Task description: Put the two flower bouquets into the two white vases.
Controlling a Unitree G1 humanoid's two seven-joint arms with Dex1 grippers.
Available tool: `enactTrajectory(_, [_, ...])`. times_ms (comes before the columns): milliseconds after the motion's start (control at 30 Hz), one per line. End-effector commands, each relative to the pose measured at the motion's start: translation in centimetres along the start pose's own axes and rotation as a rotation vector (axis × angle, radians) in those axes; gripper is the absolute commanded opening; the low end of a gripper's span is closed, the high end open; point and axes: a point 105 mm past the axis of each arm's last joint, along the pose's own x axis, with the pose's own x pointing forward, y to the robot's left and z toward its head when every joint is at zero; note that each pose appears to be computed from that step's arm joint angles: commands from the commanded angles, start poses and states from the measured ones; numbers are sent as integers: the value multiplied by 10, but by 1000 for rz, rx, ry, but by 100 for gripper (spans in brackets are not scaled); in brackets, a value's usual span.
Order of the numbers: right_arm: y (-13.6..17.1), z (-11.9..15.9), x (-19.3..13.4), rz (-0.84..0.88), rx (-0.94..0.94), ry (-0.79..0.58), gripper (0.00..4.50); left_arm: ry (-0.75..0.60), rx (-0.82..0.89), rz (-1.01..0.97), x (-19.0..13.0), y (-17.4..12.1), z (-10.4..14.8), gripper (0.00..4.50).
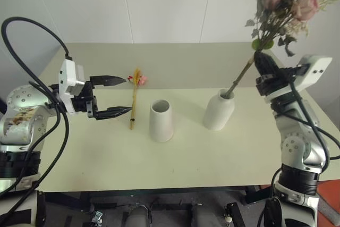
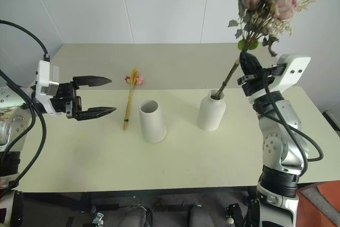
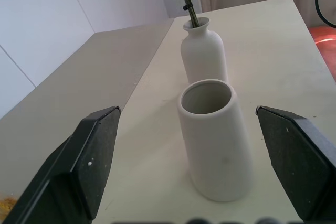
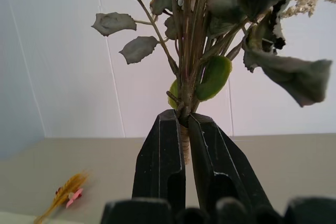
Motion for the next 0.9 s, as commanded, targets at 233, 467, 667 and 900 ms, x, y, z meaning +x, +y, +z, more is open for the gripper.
enactTrajectory(233, [33, 9, -13, 136, -98, -78, 131, -16, 46, 34, -7, 3, 12, 450])
enactTrajectory(467, [45, 0, -44, 221, -64, 26, 372, 24, 4, 270, -7, 25, -3, 450])
enactTrajectory(667, [32, 1, -60, 169, -139, 153, 446, 209, -73, 799, -9, 69, -23, 450])
enactTrajectory(900, [31, 4, -66, 339, -158, 567, 446, 447, -402, 965, 6, 89, -58, 450])
